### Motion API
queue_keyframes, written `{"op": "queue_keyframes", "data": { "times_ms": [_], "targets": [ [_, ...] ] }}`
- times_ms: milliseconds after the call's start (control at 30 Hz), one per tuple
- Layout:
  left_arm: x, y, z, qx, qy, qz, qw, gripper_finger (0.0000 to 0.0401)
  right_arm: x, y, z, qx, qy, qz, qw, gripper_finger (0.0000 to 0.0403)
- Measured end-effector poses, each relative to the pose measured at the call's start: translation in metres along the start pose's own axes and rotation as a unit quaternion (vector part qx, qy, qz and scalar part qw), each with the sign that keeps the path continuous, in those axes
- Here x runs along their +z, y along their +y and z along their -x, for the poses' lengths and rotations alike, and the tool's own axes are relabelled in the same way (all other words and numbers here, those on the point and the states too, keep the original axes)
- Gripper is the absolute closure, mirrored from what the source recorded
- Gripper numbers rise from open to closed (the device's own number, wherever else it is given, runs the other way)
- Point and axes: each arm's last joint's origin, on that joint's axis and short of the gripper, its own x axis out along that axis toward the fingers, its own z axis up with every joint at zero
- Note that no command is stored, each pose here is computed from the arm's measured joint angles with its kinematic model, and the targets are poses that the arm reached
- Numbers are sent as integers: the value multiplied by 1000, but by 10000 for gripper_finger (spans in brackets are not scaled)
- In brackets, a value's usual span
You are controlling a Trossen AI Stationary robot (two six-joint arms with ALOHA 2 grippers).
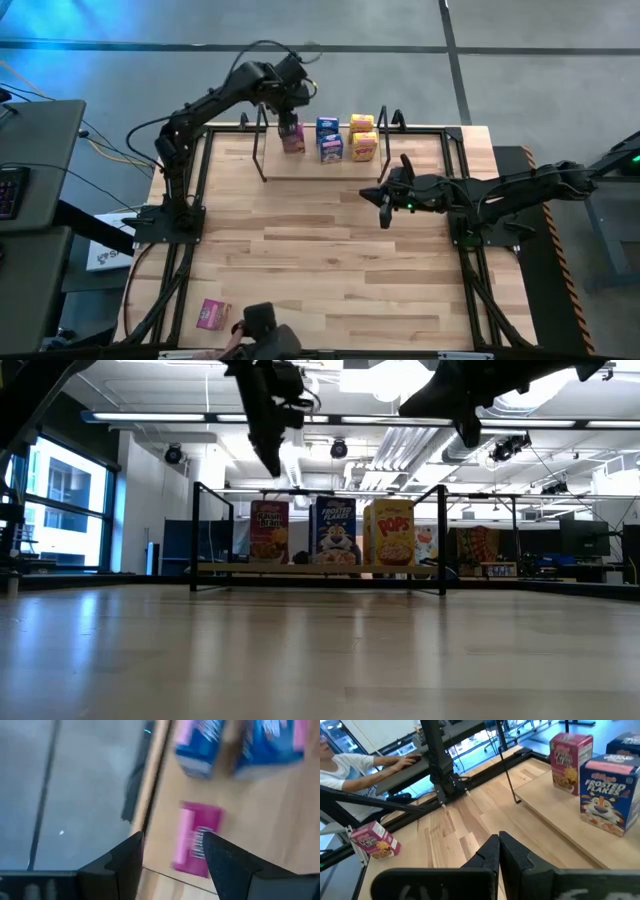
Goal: Stack cereal on shelf
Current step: Put the purple cereal box on the shelf
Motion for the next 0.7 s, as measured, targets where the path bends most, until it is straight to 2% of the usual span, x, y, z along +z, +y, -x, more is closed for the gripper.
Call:
{"op": "queue_keyframes", "data": {
  "times_ms": [133,200,333,400,533,700],
  "targets": [
    [4,7,31,-9,-49,61,997,208,3,1,0,-3,-16,-1,1000,402],
    [3,8,49,-44,-102,96,989,208,4,1,0,-10,-26,0,1000,402],
    [-1,3,82,-132,-204,140,960,212,7,1,0,-13,-44,6,999,402],
    [-5,-6,96,-156,-241,141,948,215,9,2,0,-13,-55,2,998,402],
    [-22,-36,117,-168,-309,137,926,222,12,4,1,-6,-71,8,997,402],
    [-56,-88,127,-200,-418,124,878,227,18,6,2,11,-100,0,995,402]
  ]
}}
